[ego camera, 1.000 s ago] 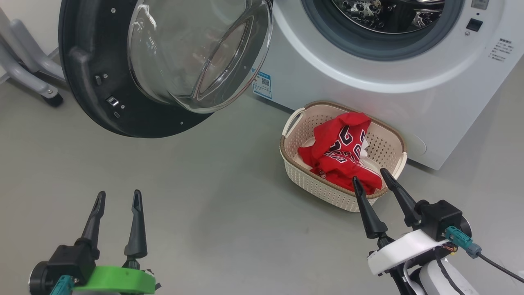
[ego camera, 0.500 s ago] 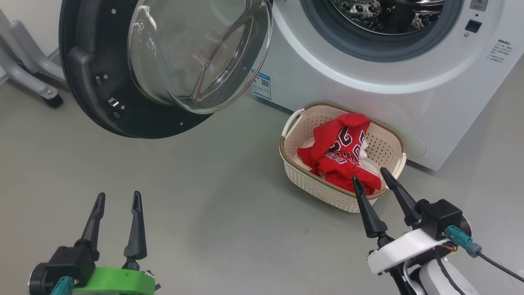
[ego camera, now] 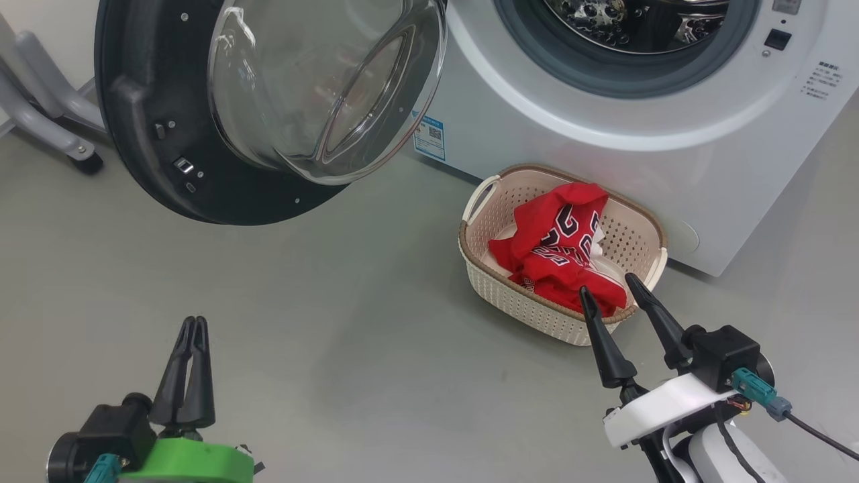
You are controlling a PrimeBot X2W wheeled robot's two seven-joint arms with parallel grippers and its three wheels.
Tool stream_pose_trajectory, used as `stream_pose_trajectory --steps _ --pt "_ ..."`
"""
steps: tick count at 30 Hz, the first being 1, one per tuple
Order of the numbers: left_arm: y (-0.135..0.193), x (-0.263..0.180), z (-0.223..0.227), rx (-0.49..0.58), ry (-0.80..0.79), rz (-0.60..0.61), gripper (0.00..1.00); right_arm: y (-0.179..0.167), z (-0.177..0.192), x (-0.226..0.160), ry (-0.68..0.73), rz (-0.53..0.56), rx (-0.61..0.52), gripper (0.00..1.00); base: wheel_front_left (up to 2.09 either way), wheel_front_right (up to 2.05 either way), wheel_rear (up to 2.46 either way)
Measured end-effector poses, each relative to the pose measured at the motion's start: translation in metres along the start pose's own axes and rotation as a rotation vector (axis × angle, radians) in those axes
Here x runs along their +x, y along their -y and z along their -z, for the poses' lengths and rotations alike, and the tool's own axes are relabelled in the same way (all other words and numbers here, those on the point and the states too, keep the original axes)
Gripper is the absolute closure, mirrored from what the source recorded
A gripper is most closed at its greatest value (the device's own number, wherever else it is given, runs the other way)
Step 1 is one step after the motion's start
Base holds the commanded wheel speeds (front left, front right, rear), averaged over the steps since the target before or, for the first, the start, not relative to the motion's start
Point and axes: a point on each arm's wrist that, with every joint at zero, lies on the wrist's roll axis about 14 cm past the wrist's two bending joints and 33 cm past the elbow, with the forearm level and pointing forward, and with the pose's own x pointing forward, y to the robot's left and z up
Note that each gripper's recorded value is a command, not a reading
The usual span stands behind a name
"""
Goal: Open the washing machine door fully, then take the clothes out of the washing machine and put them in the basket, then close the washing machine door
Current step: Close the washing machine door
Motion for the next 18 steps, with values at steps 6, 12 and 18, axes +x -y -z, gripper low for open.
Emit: stream_pose_trajectory --steps 6,12,18 --pt "0.0 0.002 0.004 0.01 -0.015 -0.003 1.0 0.003 0.0 0.002 0.007 0.001 0.013 0.0 0.0 0.0 0.0" --pt "0.001 0.007 0.007 0.031 -0.031 -0.011 1.0 0.013 0.008 0.004 -0.006 0.002 0.027 0.0 0.0 0.0 0.0" --pt "-0.014 0.021 -0.002 0.07 -0.012 -0.06 1.0 0.026 0.014 0.009 -0.01 -0.004 0.025 0.0 0.0 0.0 0.0"
